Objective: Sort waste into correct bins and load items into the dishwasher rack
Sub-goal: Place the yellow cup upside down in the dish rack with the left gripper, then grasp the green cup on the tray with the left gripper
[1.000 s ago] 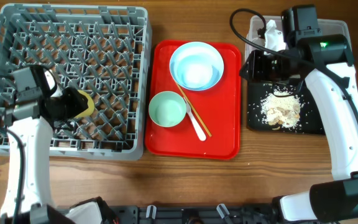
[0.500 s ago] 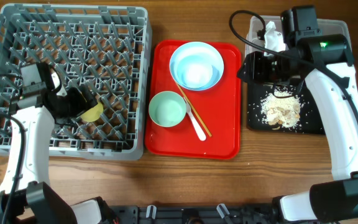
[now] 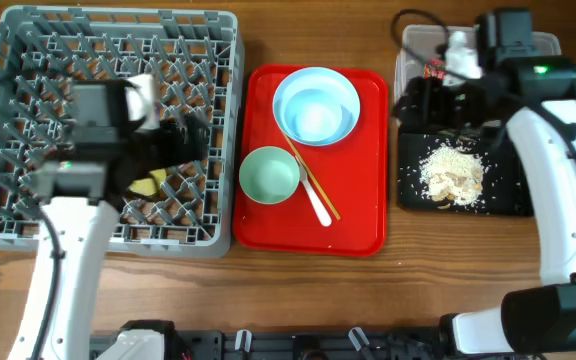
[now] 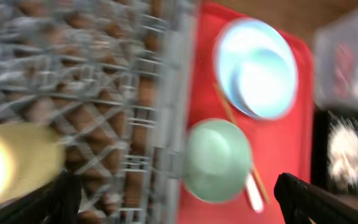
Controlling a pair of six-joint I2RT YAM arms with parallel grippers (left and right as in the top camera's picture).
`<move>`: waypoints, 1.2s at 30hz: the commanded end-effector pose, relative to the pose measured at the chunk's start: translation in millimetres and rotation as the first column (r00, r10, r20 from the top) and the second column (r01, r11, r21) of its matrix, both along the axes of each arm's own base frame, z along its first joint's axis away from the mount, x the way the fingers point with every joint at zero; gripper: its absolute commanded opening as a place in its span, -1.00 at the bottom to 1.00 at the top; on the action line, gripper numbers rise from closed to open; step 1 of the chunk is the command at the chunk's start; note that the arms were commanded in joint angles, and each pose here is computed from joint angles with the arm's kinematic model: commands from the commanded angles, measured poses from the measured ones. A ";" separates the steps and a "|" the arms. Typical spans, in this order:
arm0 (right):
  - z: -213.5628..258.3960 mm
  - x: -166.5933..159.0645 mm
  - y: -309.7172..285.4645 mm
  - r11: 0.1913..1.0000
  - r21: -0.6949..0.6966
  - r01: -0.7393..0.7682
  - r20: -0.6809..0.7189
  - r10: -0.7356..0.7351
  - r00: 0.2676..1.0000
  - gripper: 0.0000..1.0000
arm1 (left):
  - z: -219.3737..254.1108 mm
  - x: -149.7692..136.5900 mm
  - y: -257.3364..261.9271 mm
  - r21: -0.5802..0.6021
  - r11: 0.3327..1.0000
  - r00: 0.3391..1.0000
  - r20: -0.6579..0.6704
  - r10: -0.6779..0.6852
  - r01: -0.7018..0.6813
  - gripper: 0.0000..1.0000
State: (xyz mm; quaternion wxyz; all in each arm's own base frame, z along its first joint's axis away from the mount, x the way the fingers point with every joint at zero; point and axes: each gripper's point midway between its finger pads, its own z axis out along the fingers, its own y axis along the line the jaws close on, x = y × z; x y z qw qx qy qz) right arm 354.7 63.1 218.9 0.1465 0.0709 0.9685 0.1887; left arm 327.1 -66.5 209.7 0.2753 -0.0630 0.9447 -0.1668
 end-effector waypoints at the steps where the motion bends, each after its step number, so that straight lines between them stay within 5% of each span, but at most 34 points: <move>1: 7.3 -8.4 -15.5 0.998 -0.045 0.052 -0.011 -0.053 0.999 0.64 | 5.8 -1.7 -58.3 -0.051 0.983 0.984 0.037 -0.175 0.177 1.00; 6: -8.3 -34.8 -49.5 0.959 -0.230 0.166 -0.126 -0.198 0.972 0.78 | -21.4 4.2 -124.6 0.009 0.944 0.944 0.038 -0.329 0.329 1.00; 12: -0.3 -58.2 -52.2 0.955 -0.247 0.165 -0.134 -0.203 0.970 0.79 | -97.8 -11.3 -163.9 0.115 0.896 0.899 -0.149 -0.412 0.429 0.93; 17: 15.1 -73.8 -52.1 0.955 -0.238 0.178 -0.070 -0.200 0.977 0.80 | -151.2 -24.3 -174.2 0.133 0.867 0.856 -0.288 -0.430 0.480 0.57; 22: 14.1 -74.0 -52.0 0.955 -0.237 0.178 -0.074 -0.200 0.977 0.80 | -187.3 -26.3 -164.7 0.181 0.858 0.841 -0.373 -0.392 0.481 -0.01; 25: 14.1 -73.8 -52.0 0.955 -0.236 0.181 -0.074 -0.204 0.976 0.80 | -195.0 -27.0 -162.4 0.192 0.855 0.837 -0.391 -0.384 0.482 -0.15; 32: 14.0 -74.5 -52.0 0.955 -0.237 0.181 -0.076 -0.204 0.976 0.80 | -196.7 -25.9 -160.1 0.212 0.852 0.841 -0.391 -0.375 0.479 -0.92; 36: 14.0 -74.7 -52.0 0.955 -0.237 0.180 -0.077 -0.203 0.976 0.80 | -187.8 -26.7 -166.0 0.194 0.852 0.839 -0.377 -0.392 0.486 -0.92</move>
